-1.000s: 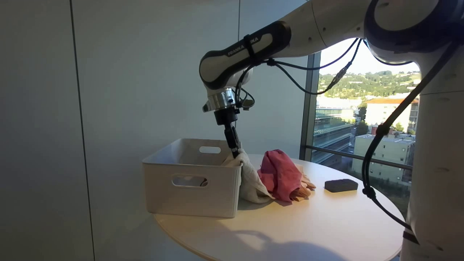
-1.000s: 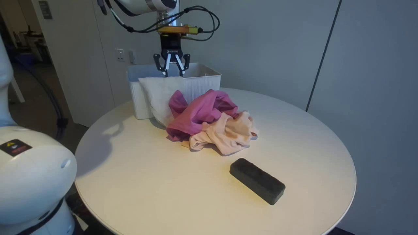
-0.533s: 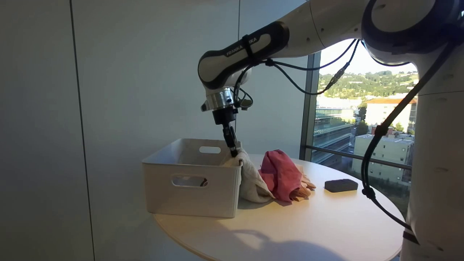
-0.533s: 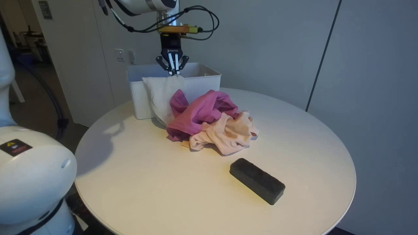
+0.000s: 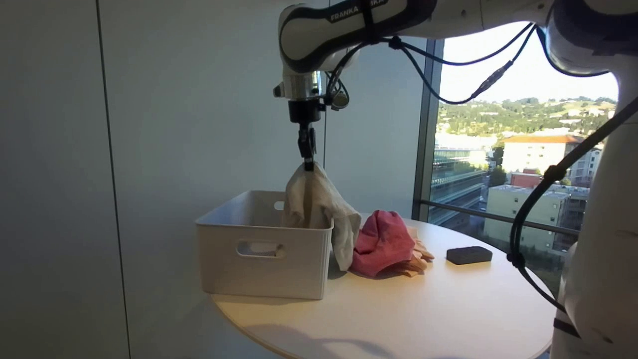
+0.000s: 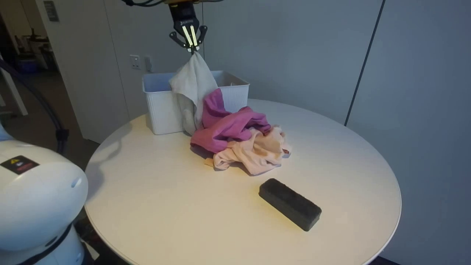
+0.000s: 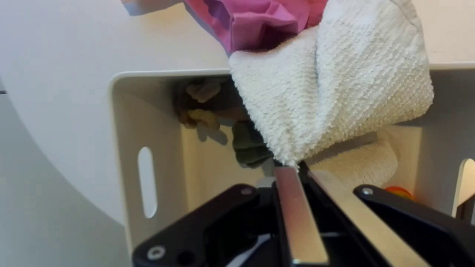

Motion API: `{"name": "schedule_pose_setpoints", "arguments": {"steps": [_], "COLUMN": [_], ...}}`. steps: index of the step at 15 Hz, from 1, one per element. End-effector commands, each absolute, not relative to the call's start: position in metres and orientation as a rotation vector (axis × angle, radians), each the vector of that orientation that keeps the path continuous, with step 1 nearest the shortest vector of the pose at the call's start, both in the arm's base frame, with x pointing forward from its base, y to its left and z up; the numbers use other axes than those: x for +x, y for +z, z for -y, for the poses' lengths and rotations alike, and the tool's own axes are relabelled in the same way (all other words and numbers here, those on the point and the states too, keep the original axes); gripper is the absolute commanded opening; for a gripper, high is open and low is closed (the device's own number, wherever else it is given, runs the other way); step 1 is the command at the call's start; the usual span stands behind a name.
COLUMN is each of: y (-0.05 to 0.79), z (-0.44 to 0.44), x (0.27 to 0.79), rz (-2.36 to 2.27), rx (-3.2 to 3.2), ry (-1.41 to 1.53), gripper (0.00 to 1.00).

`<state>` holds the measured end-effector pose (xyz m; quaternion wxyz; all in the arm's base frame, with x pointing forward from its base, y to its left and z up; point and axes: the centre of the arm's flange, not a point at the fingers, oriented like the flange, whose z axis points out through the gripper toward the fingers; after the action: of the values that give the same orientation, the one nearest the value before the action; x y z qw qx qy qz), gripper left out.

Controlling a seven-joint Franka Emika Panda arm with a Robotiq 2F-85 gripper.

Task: Remove the t-shirts and towel from the white storage container.

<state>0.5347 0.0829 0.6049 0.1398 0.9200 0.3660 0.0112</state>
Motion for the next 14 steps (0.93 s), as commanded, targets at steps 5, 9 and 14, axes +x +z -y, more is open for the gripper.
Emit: {"name": "schedule_pose_setpoints", "arguments": {"steps": [5,9,14], "y": [0.735,0.761,0.726], "z": [-0.056,-0.004,0.057], "x": [0.422,0.360,0.340], "rz": [-0.621,-0.326,0.054], "rx": [2.676,2.715,2.702], "ry": [0.407,0.506,0.548], "gripper": [0.05,0.05,0.05]}}
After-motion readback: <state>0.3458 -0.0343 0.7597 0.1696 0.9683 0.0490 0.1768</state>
